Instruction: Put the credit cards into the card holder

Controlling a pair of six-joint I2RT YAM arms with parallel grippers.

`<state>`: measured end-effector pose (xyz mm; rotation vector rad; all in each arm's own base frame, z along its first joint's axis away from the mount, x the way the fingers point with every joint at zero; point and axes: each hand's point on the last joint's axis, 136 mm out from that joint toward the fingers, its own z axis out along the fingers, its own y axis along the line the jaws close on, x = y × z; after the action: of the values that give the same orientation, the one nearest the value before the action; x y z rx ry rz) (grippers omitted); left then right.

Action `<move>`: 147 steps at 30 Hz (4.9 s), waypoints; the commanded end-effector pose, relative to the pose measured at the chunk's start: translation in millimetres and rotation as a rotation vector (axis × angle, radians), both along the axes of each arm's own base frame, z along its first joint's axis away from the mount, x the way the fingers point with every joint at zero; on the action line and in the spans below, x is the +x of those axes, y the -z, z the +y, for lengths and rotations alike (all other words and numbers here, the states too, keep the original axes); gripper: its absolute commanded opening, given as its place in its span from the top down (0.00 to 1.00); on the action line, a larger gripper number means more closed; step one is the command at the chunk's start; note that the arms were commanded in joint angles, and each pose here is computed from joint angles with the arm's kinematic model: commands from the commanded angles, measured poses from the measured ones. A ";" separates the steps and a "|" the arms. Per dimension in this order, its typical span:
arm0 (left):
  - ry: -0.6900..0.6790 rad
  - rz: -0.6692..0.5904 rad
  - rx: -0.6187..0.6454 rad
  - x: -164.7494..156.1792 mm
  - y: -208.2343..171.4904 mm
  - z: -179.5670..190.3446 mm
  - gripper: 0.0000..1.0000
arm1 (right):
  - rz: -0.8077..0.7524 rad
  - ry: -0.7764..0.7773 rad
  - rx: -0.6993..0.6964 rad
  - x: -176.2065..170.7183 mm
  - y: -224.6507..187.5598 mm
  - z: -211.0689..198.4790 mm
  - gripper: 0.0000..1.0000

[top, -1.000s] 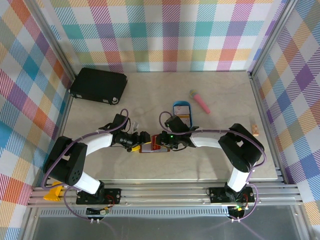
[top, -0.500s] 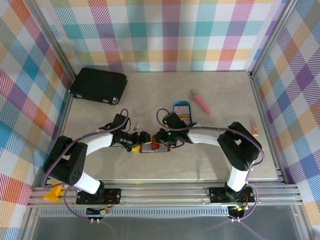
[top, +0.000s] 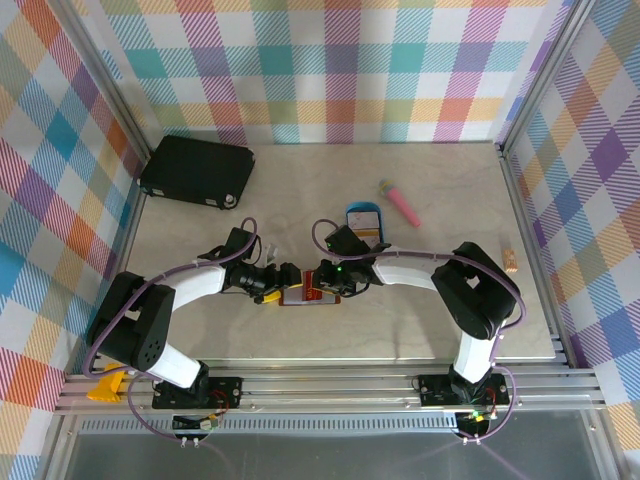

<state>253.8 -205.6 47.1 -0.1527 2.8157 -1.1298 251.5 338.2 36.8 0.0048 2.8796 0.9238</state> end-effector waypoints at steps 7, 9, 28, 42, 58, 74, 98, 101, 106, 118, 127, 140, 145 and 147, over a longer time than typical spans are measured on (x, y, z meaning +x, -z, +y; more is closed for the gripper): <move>0.021 0.025 0.011 -6.0 5.6 -0.9 0.14 | -0.012 -0.012 -0.018 3.6 -5.2 2.8 0.80; 0.022 0.024 0.011 -5.6 5.4 -1.4 0.14 | -0.011 -0.009 -0.024 4.1 -5.2 1.7 0.81; 0.022 0.028 0.011 -5.9 6.2 -1.1 0.14 | -0.015 0.000 -0.043 5.6 -4.0 -1.2 0.92; 0.021 0.029 0.013 -5.9 7.1 -0.7 0.14 | 0.009 -0.026 -0.023 2.1 0.2 5.0 1.00; 0.021 0.032 0.022 -5.5 8.1 -0.1 0.14 | 0.034 -0.093 -0.020 -8.1 3.9 6.2 1.00; 0.022 0.031 0.022 -5.5 8.1 -0.1 0.14 | 0.036 -0.075 -0.026 -2.1 4.4 9.9 0.88; 0.018 0.026 0.019 -5.4 7.1 0.0 0.14 | 0.001 -0.051 -0.150 7.4 0.6 4.8 0.68; 0.017 0.022 0.019 -4.5 6.4 -0.1 0.14 | -0.002 -0.059 -0.174 7.9 1.2 4.5 0.68; 0.010 0.021 0.022 -4.7 7.4 0.9 0.14 | 0.007 -0.070 -0.164 6.3 4.1 9.5 0.67; 0.002 0.026 0.029 -5.9 9.3 2.6 0.15 | 0.020 -0.079 -0.157 6.5 7.1 14.1 0.70; 0.001 0.025 0.022 -5.5 9.0 1.5 0.15 | 0.021 -0.101 -0.131 5.2 7.5 23.3 0.73; 0.003 0.025 0.017 -5.6 8.4 0.9 0.15 | -0.005 -0.118 -0.121 9.9 5.2 31.6 0.76; 0.006 0.029 0.018 -5.9 9.4 0.8 0.15 | -0.007 -0.130 -0.113 9.4 4.7 36.1 0.76; 0.008 0.029 0.017 -6.2 9.4 0.3 0.15 | -0.012 -0.134 -0.110 9.2 3.5 37.5 0.76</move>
<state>254.5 -206.4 46.7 -0.1502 2.8180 -1.1333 261.4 362.5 29.8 -0.1491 2.9626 0.7415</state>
